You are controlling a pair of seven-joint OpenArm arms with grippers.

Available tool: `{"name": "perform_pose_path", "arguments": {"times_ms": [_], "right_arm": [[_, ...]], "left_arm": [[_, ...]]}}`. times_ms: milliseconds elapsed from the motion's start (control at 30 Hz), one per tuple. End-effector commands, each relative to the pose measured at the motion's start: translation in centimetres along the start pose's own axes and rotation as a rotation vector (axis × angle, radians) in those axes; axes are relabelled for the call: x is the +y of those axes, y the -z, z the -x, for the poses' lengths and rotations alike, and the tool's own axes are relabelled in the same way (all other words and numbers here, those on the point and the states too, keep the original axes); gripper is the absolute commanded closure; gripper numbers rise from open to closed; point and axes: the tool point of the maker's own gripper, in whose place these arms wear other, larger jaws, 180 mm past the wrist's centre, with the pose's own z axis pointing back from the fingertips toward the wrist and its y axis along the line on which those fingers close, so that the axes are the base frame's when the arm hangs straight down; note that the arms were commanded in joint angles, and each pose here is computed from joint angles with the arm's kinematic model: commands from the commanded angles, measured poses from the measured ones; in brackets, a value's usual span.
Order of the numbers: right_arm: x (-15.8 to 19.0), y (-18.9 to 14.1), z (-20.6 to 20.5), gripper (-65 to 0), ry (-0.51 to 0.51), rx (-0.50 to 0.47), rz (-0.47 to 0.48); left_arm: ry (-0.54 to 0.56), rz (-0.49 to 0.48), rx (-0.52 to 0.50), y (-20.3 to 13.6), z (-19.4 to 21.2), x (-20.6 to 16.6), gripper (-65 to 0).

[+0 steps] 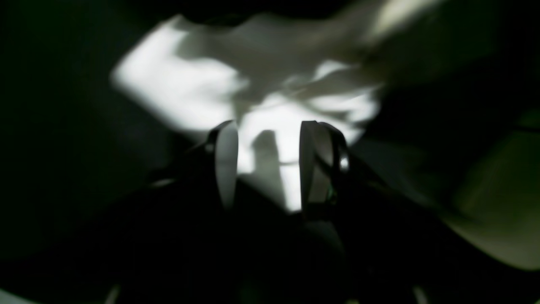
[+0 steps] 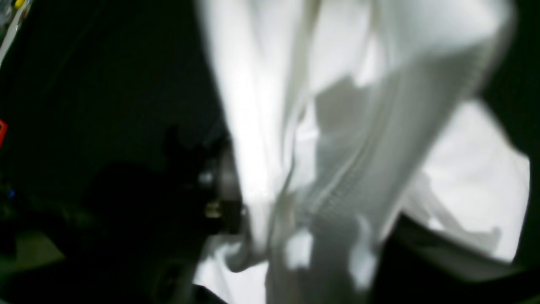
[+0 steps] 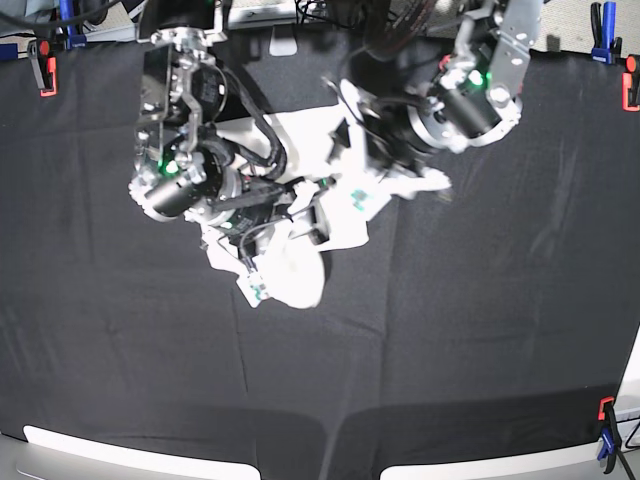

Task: Layout the t-shirt on the table in an organized manner, then fold the t-shirt properly
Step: 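Fold the held end over the shirt with the right gripper, then release the fabric and pull both grippers back from the shirt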

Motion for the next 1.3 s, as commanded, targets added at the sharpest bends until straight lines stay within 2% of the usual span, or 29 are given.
{"name": "perform_pose_path", "arguments": {"times_ms": [0, 100, 200, 333, 433, 567, 667, 700, 733, 800, 933, 1033, 1133, 1267], "right_arm": [[0.3, -0.3, -1.6, -27.2, -0.011, -0.055, -0.011], [1.3, -0.3, -1.6, -27.1, 0.009, -0.05, -0.063], [2.7, -0.5, -2.4, -27.1, 0.041, -0.092, -0.147], [4.5, -1.2, -4.1, -27.1, 0.078, -0.163, -0.261], [4.8, -1.4, -5.3, -27.1, 0.073, -0.194, -0.283], [4.1, -1.5, -6.6, -27.1, 0.031, -0.216, -0.251], [2.0, -1.3, -7.7, -27.1, -0.049, -0.221, -0.132], [1.0, -1.3, -8.2, -27.1, -0.085, -0.226, -0.076], [0.0, -1.3, -8.6, -27.1, -0.111, -0.238, -0.022], [-0.7, -1.6, -9.8, -27.1, -0.133, -0.281, 0.021], [-1.2, -1.7, -11.4, -27.1, -0.155, -0.308, 0.04], [-3.3, -1.4, -11.9, -27.1, -0.188, -0.274, 0.111], [-6.0, -0.8, -11.8, -27.1, -0.205, -0.22, 0.165], [-10.1, 0.3, -10.8, -27.0, -0.156, -0.126, 0.217]], "left_arm": [[0.022, -0.028, -0.043, -0.3, -1.2, 0.5, -22.2], [0.057, -0.098, -0.016, -0.4, -0.8, 1.8, -22.2], [0.027, -0.141, -0.011, -0.5, -0.7, 2.6, -22.2], [0.014, -0.148, -0.012, -0.5, -0.7, 2.7, -22.2], [0.015, -0.149, -0.011, -0.5, -0.7, 2.7, -22.2], [0.047, -0.209, 0.011, -0.7, -0.4, 3.8, -22.2], [-0.03, -0.351, 0.021, -1.4, 0.0, 6.2, -22.2], [-0.067, -0.37, 0.014, -1.5, 0.0, 6.5, -22.2], [-0.097, -0.361, 0.005, -1.5, -0.1, 6.4, -22.2], [-0.142, -0.259, -0.02, -0.9, -0.5, 4.6, -22.2], [-0.048, 0.039, -0.049, 0.2, -1.8, -2.6, -21.5], [0.037, 0.164, -0.051, 0.4, -2.1, -7.6, -21.5], [0.126, 0.211, -0.062, 0.3, -2.2, -11.2, -21.5], [0.152, 0.156, -0.067, 1.4, -1.8, -11.8, -21.5]]}}
